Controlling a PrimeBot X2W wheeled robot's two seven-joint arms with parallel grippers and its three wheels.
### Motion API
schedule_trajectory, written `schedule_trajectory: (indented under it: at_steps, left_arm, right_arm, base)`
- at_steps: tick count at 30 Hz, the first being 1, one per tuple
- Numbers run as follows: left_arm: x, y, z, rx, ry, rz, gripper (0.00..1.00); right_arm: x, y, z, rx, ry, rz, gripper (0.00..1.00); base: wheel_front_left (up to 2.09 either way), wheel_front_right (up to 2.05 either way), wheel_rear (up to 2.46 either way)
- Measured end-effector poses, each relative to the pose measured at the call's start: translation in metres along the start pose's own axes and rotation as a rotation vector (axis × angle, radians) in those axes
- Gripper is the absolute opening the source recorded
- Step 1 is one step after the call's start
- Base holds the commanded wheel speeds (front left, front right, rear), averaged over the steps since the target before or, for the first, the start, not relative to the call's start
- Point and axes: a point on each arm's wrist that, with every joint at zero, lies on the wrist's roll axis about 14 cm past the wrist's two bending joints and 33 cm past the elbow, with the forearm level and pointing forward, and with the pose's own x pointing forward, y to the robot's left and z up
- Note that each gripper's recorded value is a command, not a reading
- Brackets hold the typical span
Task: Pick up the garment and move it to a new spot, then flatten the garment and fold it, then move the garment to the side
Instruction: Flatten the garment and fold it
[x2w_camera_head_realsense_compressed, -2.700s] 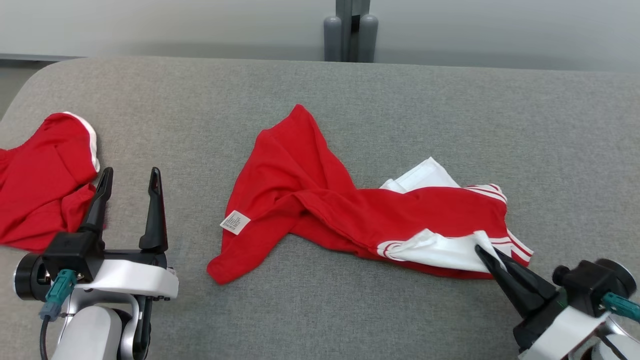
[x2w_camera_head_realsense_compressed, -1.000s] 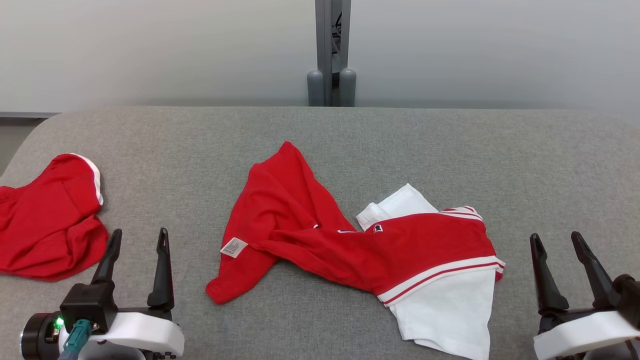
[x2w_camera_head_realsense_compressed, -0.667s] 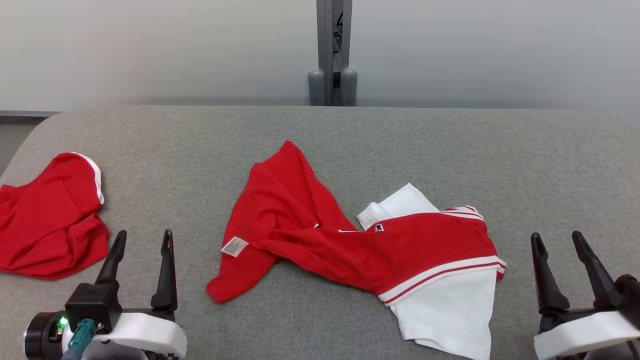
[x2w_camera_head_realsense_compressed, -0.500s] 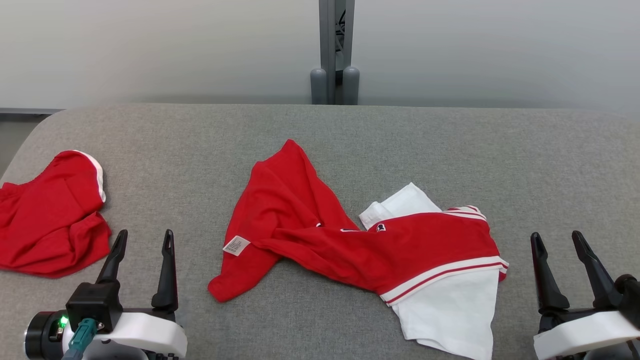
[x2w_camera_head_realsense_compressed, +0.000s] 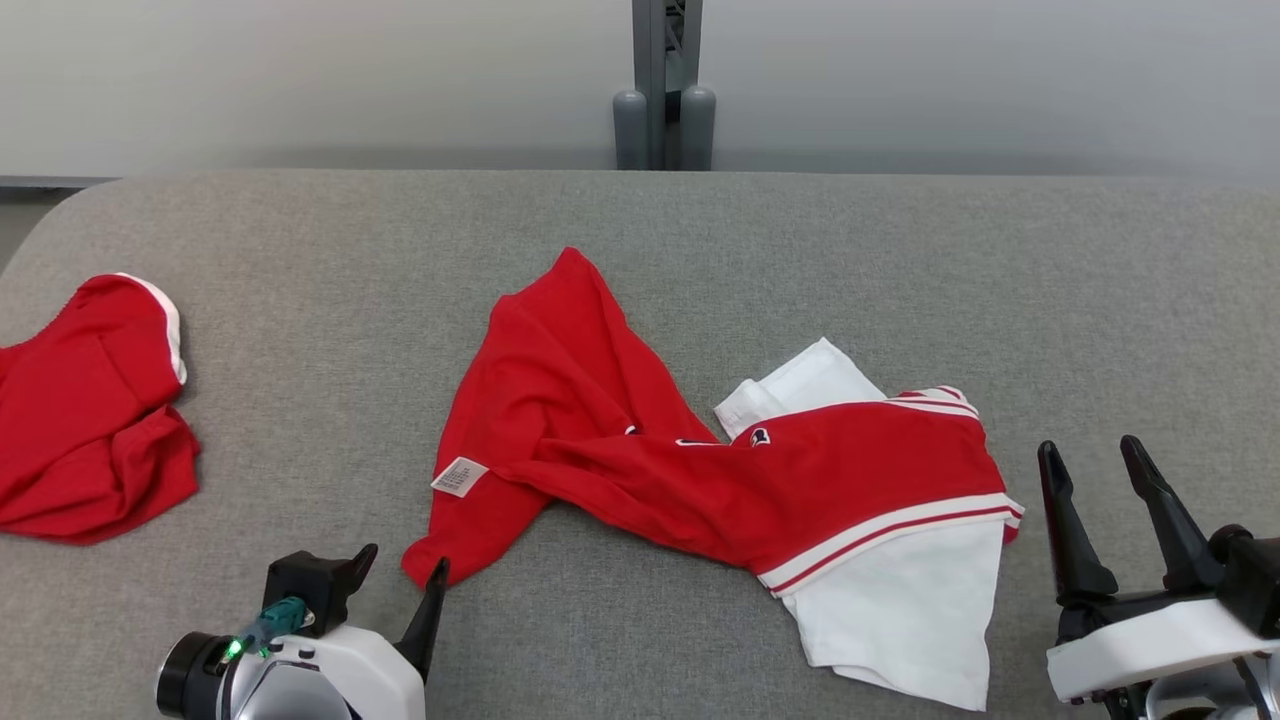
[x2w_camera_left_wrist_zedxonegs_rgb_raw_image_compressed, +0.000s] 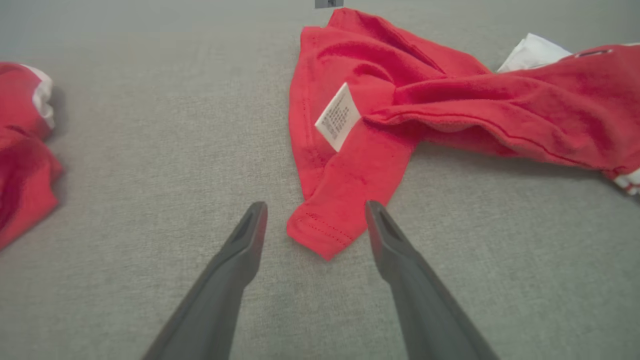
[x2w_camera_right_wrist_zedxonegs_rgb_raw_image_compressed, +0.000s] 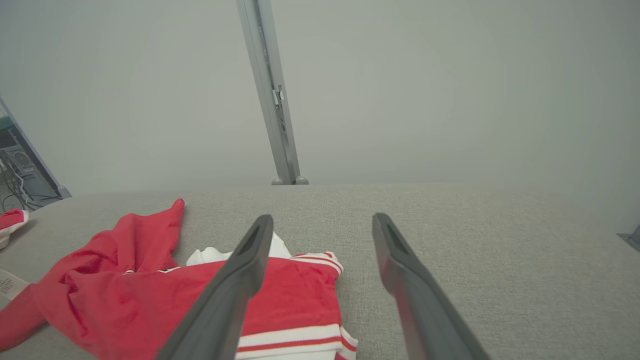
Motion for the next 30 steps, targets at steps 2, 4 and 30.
schedule_trajectory:
  at_steps: [2, 4, 30]
  left_arm:
    - [0.006, 0.001, -0.006, -0.006, 0.026, -0.005, 1.00]
    - [0.012, 0.002, -0.012, -0.016, 0.054, -0.010, 1.00]
    - [0.055, 0.038, 0.047, 0.152, -0.148, 0.086, 0.00]
  right_arm:
    - [0.001, -0.002, -0.001, 0.000, 0.000, -0.006, 1.00]
    - [0.001, -0.006, -0.003, 0.001, 0.008, -0.016, 1.00]
    - [-0.001, -0.024, -0.005, 0.024, 0.004, -0.072, 1.00]
  base:
    - [0.00, 0.00, 0.00]
    - [0.00, 0.00, 0.00]
    - [0.00, 0.00, 0.00]
